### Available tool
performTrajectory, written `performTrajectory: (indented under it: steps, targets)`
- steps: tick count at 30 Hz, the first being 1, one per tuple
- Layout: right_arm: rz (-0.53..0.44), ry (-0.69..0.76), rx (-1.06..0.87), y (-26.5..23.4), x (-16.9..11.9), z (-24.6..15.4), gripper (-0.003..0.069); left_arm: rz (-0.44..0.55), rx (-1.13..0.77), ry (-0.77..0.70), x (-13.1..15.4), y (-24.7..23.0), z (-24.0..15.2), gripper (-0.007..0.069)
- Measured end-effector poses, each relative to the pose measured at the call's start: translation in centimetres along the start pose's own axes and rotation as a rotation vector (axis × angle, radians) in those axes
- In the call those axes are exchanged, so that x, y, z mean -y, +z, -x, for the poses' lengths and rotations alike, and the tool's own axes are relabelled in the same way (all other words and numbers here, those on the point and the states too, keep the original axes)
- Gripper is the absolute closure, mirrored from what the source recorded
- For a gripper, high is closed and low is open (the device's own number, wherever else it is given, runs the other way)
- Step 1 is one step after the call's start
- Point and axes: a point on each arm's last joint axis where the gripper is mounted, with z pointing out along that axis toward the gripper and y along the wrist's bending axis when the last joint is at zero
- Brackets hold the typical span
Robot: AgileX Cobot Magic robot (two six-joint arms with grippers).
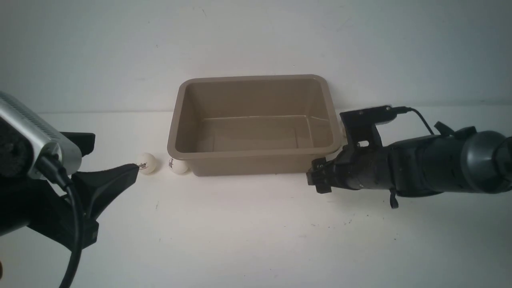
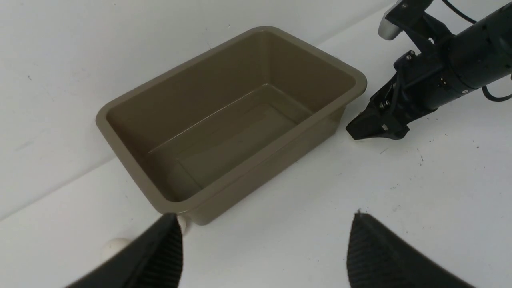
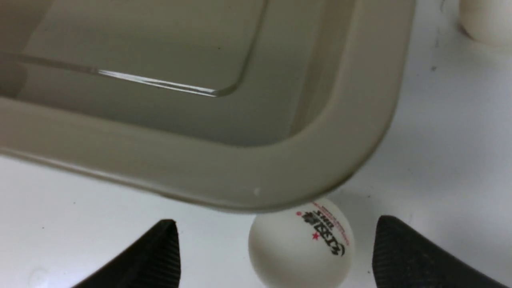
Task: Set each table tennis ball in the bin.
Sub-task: Use the right arm to clamp the table tennis ball closest to it
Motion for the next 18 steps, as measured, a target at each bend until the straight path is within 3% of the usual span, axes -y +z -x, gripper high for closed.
performTrajectory:
  steps: [8,18]
  targets:
    - [-0.015,-0.008,0.000,0.0,0.1,0.0,0.0160,0.000,0.000,0.000,0.0,0.0,0.0,0.0126]
    - [-0.067,0.001,-0.001,0.0,1.2,0.1,0.0173,0.000,0.000,0.000,0.0,0.0,0.0,0.0126]
